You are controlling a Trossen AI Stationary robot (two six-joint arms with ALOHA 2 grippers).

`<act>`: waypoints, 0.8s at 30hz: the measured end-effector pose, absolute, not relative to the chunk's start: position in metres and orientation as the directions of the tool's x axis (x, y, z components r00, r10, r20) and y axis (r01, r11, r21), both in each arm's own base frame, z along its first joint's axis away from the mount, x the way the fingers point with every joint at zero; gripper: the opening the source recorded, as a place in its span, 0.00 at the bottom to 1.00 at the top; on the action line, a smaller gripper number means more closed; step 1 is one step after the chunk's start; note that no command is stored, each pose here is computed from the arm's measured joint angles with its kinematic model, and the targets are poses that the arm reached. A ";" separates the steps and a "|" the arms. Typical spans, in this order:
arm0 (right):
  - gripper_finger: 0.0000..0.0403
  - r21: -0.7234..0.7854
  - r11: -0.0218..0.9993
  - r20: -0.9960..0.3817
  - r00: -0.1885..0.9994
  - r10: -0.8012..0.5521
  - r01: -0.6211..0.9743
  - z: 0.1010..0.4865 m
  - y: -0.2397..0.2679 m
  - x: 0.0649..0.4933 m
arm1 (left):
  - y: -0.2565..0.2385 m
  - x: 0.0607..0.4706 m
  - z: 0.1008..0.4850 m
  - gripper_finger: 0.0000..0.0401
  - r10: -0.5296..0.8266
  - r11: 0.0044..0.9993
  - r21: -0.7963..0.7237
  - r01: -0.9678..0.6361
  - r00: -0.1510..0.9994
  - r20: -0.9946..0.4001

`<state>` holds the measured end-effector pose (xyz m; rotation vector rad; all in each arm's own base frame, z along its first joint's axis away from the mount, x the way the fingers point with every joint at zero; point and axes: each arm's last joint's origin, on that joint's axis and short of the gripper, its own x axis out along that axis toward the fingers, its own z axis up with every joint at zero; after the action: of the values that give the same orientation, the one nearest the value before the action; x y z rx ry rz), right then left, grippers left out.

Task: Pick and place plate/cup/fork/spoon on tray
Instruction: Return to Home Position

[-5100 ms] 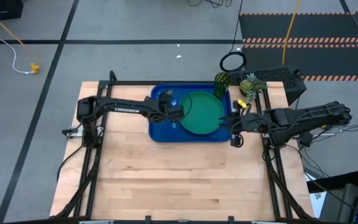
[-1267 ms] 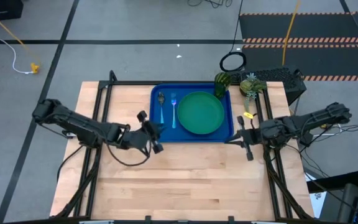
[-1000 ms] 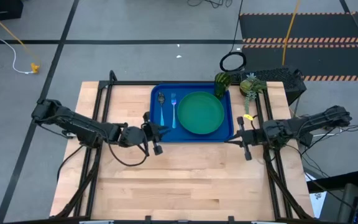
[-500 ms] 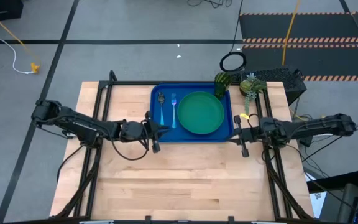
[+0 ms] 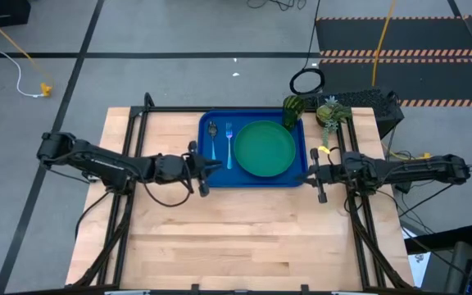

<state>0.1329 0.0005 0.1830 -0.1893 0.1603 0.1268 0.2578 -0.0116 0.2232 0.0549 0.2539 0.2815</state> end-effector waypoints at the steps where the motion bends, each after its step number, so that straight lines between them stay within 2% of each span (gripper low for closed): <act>1: 0.00 -0.169 0.976 -0.175 0.978 0.110 -0.140 0.182 0.001 0.133 | -0.011 0.256 0.226 0.16 0.281 0.960 0.086 -0.268 0.932 -0.231; 7: 0.00 -0.126 0.983 -0.164 0.980 0.112 -0.134 0.182 0.001 0.133 | -0.012 0.250 0.237 0.16 0.278 0.960 0.070 -0.270 0.942 -0.187; 15: 0.00 -0.085 0.983 -0.140 0.979 0.147 -0.160 0.160 0.006 0.129 | -0.012 0.249 0.239 0.16 0.275 0.961 0.072 -0.266 0.945 -0.176; 24: 0.00 -0.092 0.983 -0.091 0.985 0.148 -0.156 0.164 0.006 0.123 | -0.012 0.249 0.239 0.16 0.274 0.961 0.084 -0.263 0.946 -0.175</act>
<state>0.1226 0.0057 0.1644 -0.0991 0.0836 0.1529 0.2495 -0.0122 0.2391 0.0603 0.1865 0.2737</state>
